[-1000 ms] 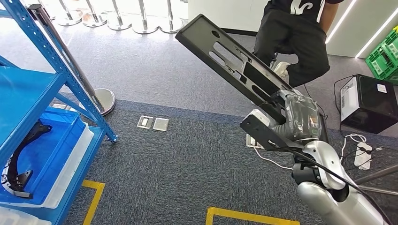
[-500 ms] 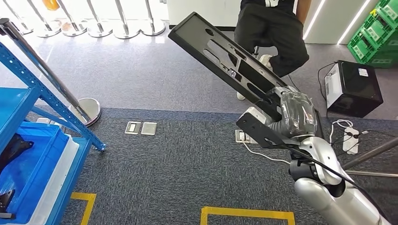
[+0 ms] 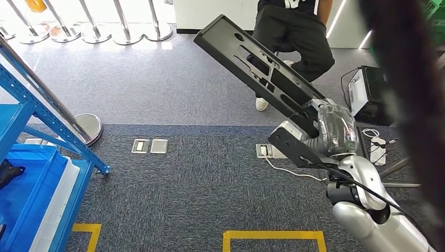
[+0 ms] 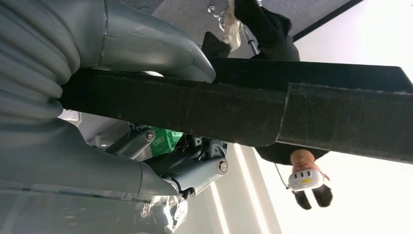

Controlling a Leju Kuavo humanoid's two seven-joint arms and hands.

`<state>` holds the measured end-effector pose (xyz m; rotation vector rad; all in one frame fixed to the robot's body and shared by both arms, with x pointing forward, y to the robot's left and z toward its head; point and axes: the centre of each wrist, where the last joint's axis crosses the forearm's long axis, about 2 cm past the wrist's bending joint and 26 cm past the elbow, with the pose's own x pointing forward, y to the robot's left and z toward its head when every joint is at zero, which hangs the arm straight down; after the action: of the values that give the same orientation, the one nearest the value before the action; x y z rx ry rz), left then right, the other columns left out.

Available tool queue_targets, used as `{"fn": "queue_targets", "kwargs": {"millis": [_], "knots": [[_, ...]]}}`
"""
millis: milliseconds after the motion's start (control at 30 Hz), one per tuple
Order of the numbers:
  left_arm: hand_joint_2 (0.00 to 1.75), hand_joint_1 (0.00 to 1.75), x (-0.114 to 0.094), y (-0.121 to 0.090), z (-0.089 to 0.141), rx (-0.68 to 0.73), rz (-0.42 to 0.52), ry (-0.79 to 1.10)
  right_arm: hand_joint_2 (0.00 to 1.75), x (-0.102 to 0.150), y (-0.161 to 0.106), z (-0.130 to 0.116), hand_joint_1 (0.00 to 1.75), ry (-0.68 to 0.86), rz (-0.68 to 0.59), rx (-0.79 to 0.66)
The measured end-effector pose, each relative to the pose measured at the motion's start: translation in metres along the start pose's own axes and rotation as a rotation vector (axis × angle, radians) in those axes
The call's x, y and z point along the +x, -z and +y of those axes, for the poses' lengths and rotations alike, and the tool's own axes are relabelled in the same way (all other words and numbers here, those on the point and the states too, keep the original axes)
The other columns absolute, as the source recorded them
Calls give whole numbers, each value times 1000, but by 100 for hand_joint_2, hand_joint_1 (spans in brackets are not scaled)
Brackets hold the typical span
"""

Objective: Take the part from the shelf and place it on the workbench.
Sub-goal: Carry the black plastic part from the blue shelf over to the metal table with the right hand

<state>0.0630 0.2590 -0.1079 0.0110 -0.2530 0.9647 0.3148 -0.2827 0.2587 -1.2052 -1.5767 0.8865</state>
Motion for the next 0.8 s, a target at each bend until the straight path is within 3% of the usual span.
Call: {"fn": "queue_targets", "kwargs": {"millis": [800], "knots": [[0,0,0,0,0,-1,0,2,175,2,2,-1,175,7,-5,-10]]}}
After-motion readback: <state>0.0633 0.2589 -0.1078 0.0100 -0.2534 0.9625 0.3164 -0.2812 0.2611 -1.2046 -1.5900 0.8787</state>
